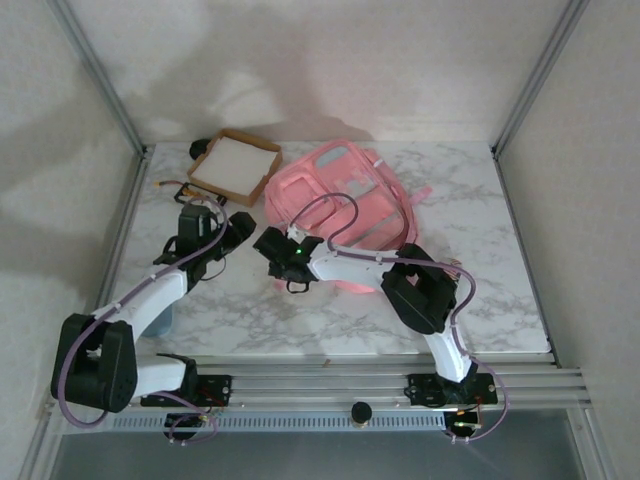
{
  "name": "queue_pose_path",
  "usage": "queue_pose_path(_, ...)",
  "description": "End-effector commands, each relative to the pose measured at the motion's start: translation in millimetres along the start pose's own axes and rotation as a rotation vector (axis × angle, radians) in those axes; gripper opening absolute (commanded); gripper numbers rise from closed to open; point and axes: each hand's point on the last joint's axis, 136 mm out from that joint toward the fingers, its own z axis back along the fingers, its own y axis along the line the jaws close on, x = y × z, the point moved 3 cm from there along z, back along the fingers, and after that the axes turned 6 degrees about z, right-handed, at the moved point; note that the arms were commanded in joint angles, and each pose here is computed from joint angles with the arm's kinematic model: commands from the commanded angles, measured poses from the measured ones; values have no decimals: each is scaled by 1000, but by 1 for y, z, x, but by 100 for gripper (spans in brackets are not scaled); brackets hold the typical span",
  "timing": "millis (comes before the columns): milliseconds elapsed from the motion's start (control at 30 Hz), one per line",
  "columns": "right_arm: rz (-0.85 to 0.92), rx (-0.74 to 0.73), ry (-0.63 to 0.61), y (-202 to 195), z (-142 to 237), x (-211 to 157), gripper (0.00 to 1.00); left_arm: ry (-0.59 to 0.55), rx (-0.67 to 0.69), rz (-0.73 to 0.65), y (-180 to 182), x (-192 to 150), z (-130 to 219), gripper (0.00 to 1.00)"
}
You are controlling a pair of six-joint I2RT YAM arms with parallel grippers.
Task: Pack the student bag
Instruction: Zip the student bag at the center of the table.
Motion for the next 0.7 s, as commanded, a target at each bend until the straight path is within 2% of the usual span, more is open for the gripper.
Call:
queue_pose_path(0, -27, -66, -72, -1, -1, 11, 42, -30, -33, 23, -3, 5, 6, 72)
queue_pose_path(300, -20, -202, -66, -16, -24, 11, 44, -35, -23, 42, 5, 7, 4, 73)
queue_pose_path(667, -28, -275, -55, -39, -56, 12, 43, -23, -16, 64, 13, 3, -2, 74)
